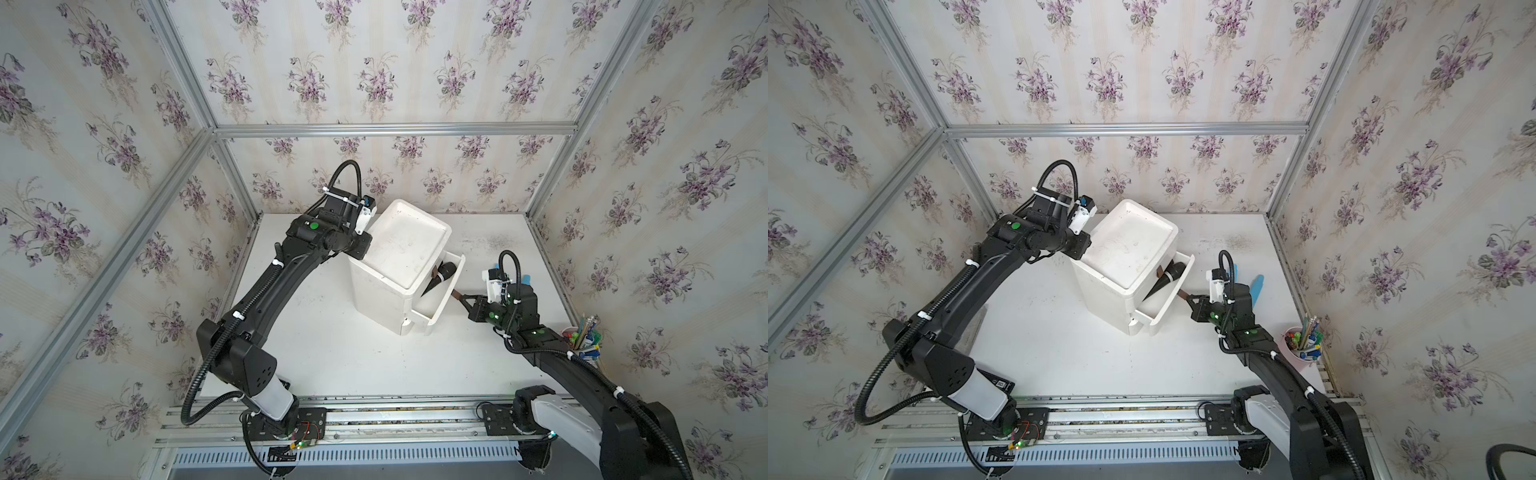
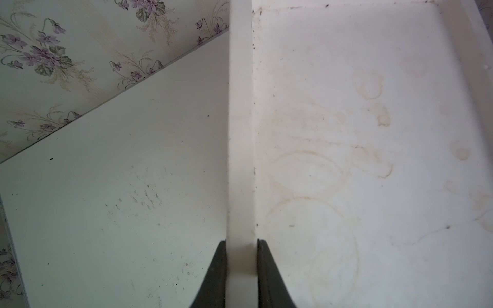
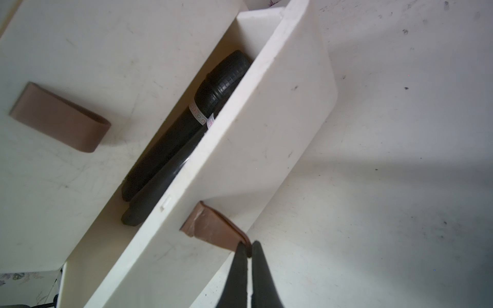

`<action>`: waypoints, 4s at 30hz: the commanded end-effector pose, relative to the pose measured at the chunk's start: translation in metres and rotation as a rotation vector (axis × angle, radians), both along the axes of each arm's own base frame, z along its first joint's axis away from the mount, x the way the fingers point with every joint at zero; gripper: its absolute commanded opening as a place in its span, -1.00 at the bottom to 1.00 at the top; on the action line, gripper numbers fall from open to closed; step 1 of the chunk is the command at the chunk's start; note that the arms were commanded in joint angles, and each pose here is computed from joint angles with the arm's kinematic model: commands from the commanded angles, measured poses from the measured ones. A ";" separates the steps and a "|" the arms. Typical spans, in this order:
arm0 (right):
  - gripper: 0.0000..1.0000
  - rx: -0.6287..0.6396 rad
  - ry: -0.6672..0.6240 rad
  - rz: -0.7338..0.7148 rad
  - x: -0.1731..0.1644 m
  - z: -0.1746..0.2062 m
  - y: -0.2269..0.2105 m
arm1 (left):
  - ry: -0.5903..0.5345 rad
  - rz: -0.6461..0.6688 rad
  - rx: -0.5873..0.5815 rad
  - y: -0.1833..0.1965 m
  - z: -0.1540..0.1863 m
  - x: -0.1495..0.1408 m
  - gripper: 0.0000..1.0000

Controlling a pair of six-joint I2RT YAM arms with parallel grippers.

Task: Take the microphone out of the drawer
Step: Open the drawer in the storage box, then pick up the microphone from the drawer.

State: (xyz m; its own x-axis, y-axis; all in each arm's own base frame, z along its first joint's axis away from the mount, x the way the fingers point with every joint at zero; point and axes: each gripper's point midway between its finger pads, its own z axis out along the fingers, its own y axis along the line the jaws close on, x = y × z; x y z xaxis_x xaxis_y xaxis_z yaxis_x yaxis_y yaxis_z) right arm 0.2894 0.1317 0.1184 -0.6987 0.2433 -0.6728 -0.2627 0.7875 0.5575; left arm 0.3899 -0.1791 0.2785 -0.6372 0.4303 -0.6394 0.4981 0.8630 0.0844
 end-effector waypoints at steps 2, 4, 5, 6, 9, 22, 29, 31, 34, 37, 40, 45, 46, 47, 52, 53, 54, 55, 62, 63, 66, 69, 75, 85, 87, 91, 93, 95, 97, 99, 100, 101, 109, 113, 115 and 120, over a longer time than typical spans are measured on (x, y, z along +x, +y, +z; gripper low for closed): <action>-1.00 0.017 0.028 -0.004 0.004 -0.006 0.002 | -0.008 0.134 0.216 0.049 -0.004 -0.003 -0.72; -1.00 0.036 0.020 0.015 0.006 -0.004 0.010 | -0.020 0.151 0.232 0.054 -0.002 -0.004 -0.72; -1.00 0.040 0.014 0.028 0.007 -0.002 0.016 | -0.027 0.158 0.239 0.056 0.000 -0.004 -0.72; -1.00 0.042 0.010 0.042 0.008 -0.001 0.021 | -0.031 0.163 0.246 0.058 0.001 -0.004 -0.73; -1.00 0.067 -0.004 0.084 0.010 0.006 0.036 | -0.041 0.172 0.248 0.061 0.005 -0.003 -0.73; 0.23 0.156 -0.063 0.173 0.031 0.050 0.062 | -0.025 0.151 0.225 0.058 0.001 -0.006 -0.71; 0.38 -0.020 0.007 0.127 0.047 0.040 0.069 | -0.023 0.141 0.214 0.056 0.000 -0.007 -0.69; 0.44 -0.108 0.047 0.105 0.049 0.032 0.071 | -0.027 0.140 0.213 0.056 0.001 -0.008 -0.69; 0.72 -0.223 0.088 0.046 0.052 0.022 0.064 | -0.025 0.138 0.214 0.056 0.000 -0.008 -0.69; 0.99 -0.343 0.115 -0.006 0.052 0.019 0.054 | -0.024 0.134 0.206 0.055 0.000 -0.009 -0.70; 0.99 -0.393 0.119 -0.025 0.051 0.020 0.049 | -0.023 0.132 0.203 0.054 0.000 -0.009 -0.69; 1.00 -0.489 0.153 -0.055 0.049 0.013 0.033 | -0.025 0.139 0.211 0.057 -0.001 -0.010 -0.69; 1.00 -0.516 0.166 -0.058 0.047 0.010 0.029 | -0.030 0.140 0.213 0.058 0.000 -0.010 -0.69; 0.99 -0.540 0.179 -0.059 0.046 0.006 0.026 | -0.029 0.141 0.216 0.058 0.000 -0.011 -0.69; 1.00 -0.626 0.197 -0.089 0.040 0.005 0.008 | -0.032 0.140 0.217 0.059 0.000 -0.012 -0.69; 1.00 -0.640 0.195 -0.099 0.039 0.007 0.005 | -0.032 0.140 0.217 0.059 0.000 -0.012 -0.69; 1.00 -0.652 0.190 -0.110 0.039 0.009 0.001 | -0.033 0.140 0.217 0.059 0.000 -0.012 -0.69; 1.00 -0.663 0.186 -0.117 0.038 0.011 -0.002 | -0.033 0.140 0.217 0.059 0.000 -0.012 -0.69; 1.00 -0.754 0.191 -0.171 0.035 0.015 -0.024 | -0.034 0.141 0.216 0.060 0.000 -0.013 -0.69; 1.00 -0.760 0.189 -0.178 0.034 0.017 -0.027 | -0.036 0.142 0.217 0.061 0.000 -0.014 -0.69; 1.00 -0.770 0.185 -0.193 0.031 0.022 -0.034 | -0.038 0.143 0.217 0.061 0.000 -0.013 -0.69; 1.00 -0.776 0.176 -0.209 0.029 0.028 -0.039 | -0.036 0.140 0.216 0.060 -0.001 -0.013 -0.69; 0.99 -0.751 0.152 -0.209 0.031 0.039 -0.036 | -0.037 0.139 0.214 0.060 0.000 -0.014 -0.69; 1.00 -0.509 -0.041 -0.131 0.042 0.096 0.007 | -0.029 0.132 0.208 0.058 -0.003 -0.014 -0.69; 1.00 -0.458 -0.065 -0.094 0.042 0.103 0.020 | -0.028 0.132 0.204 0.058 -0.003 -0.014 -0.69; 0.96 -0.371 -0.084 -0.014 0.043 0.109 0.047 | -0.026 0.129 0.203 0.057 -0.004 -0.015 -0.68; 0.90 -0.334 -0.083 0.036 0.041 0.109 0.062 | -0.025 0.129 0.205 0.057 -0.004 -0.015 -0.68; 0.80 -0.303 -0.078 0.048 0.042 0.108 0.069 | -0.028 0.130 0.203 0.058 -0.004 -0.015 -0.68; 0.53 -0.272 -0.076 0.115 0.033 0.106 0.091 | -0.026 0.129 0.205 0.058 -0.004 -0.016 -0.69; 0.26 -0.252 -0.056 0.134 0.031 0.099 0.098 | -0.027 0.128 0.204 0.058 -0.004 -0.016 -0.68; 0.11 -0.249 -0.048 0.130 0.032 0.097 0.099 | -0.028 0.130 0.202 0.058 -0.004 -0.016 -0.68; 0.05 -0.260 -0.033 0.122 0.031 0.091 0.099 | -0.028 0.129 0.203 0.058 -0.004 -0.016 -0.68; -0.01 -0.393 0.104 0.033 0.032 0.059 0.085 | -0.025 0.122 0.194 0.056 -0.005 -0.017 -0.68; 0.05 -0.457 0.163 -0.017 0.034 0.052 0.077 | -0.026 0.120 0.191 0.056 -0.004 -0.017 -0.68; 0.08 -0.489 0.174 -0.034 0.035 0.051 0.074 | -0.028 0.120 0.186 0.055 -0.003 -0.018 -0.68; 0.12 -0.495 0.226 -0.056 0.035 0.040 0.075 | -0.030 0.117 0.178 0.055 -0.002 -0.020 -0.68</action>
